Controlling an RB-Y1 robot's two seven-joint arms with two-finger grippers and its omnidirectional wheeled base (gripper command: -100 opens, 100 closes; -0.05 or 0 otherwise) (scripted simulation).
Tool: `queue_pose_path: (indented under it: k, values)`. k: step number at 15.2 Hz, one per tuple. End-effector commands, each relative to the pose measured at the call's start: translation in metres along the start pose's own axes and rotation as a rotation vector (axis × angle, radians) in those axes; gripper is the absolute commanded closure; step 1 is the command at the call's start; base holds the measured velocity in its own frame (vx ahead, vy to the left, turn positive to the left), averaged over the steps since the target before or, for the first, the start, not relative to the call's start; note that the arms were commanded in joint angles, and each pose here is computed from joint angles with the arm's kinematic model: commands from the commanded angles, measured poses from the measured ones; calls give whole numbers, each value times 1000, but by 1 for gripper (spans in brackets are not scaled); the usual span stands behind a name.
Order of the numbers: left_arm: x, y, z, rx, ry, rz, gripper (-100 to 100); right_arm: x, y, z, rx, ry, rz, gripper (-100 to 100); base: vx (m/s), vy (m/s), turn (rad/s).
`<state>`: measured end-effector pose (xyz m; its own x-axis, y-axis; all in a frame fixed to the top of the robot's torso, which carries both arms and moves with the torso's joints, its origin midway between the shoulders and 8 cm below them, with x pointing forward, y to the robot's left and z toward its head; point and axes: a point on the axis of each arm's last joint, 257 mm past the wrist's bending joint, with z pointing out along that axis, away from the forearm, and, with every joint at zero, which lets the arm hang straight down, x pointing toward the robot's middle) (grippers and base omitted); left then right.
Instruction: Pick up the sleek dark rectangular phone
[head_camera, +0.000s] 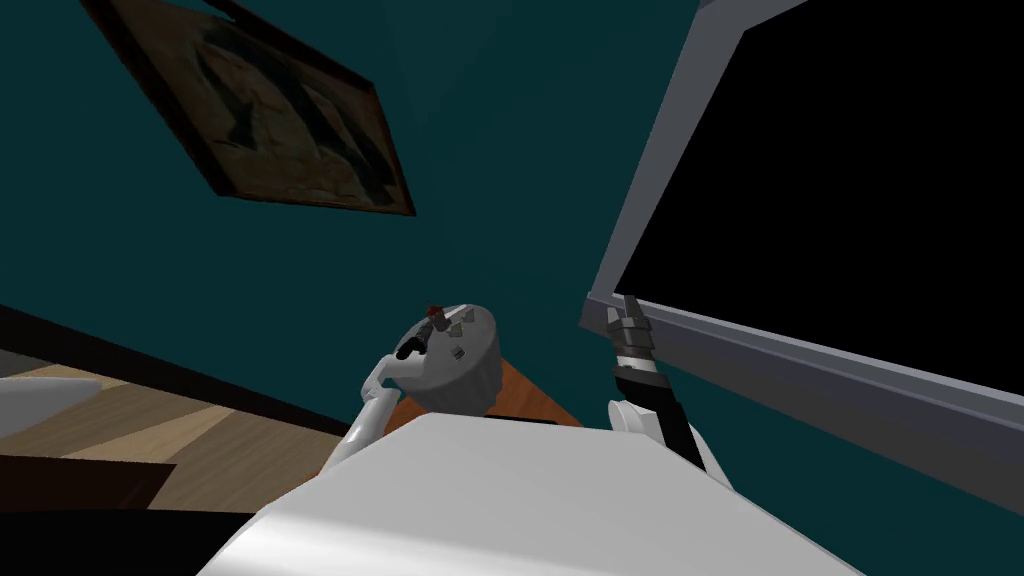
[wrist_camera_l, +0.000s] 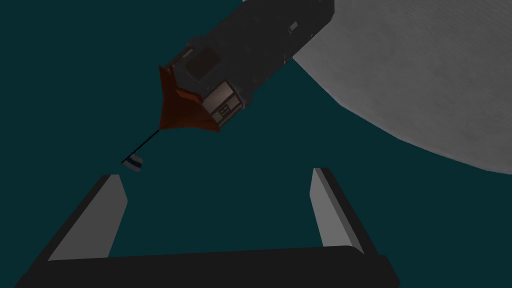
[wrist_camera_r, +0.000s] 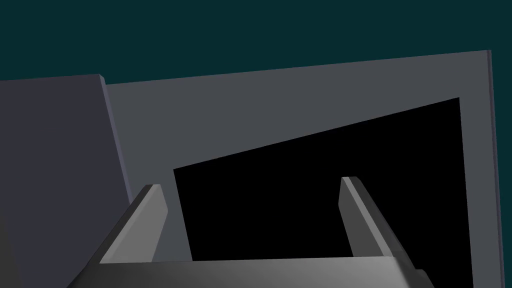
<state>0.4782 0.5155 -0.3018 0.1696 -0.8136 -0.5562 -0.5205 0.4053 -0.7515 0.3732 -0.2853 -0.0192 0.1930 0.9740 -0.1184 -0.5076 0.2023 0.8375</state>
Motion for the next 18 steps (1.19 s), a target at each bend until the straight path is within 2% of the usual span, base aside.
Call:
queue_pose_path:
  k: [1,3,4,5,6,7,8,9,10,11,12,13,14,15,16,18]
  values:
    - [6,13,9,-61,19,-4,-100,0,0,0,0,0,0,0,-24,27,-171]
    - [8,23,8,-90,26,-4,-100,0,0,0,0,0,0,0,-20,30,-128]
    - [13,29,15,-131,43,-9,-100,0,0,0,0,0,0,0,-21,29,-173]
    - [16,39,15,-159,50,-8,-100,0,0,0,0,0,0,0,-24,36,-191]
    - [16,40,15,-160,50,-8,-100,0,0,0,0,0,0,0,-18,30,-77]
    - [21,45,20,-200,70,-13,-100,0,0,0,0,0,0,0,-24,32,-140]
    - [24,55,19,-226,76,-13,-100,0,0,0,0,0,0,0,-26,34,-180]
    - [24,55,19,-228,77,-13,-100,0,0,0,0,0,0,0,-19,27,-83]
    - [30,59,23,-264,98,-17,-100,0,0,0,0,0,0,0,-24,28,-163]
    - [33,70,21,-295,106,-17,-100,0,0,0,0,0,0,0,-22,40,-171]
    - [33,70,21,-295,106,-17,-100,0,0,0,0,0,0,0,-15,33,-61]
    - [40,71,24,-331,129,-21,-100,0,0,0,0,0,0,0,-24,32,-139]
    - [43,83,22,-360,136,-20,-100,0,0,0,0,0,0,0,-27,32,-180]
    - [43,83,22,-360,136,-20,-100,0,0,0,0,0,0,0,-16,27,-75]
    - [52,92,24,-407,163,-23,-100,0,0,0,0,0,0,0,-20,35,-161]
    - [53,95,22,-422,167,-22,-100,0,0,0,0,0,0,0,-23,36,-101]
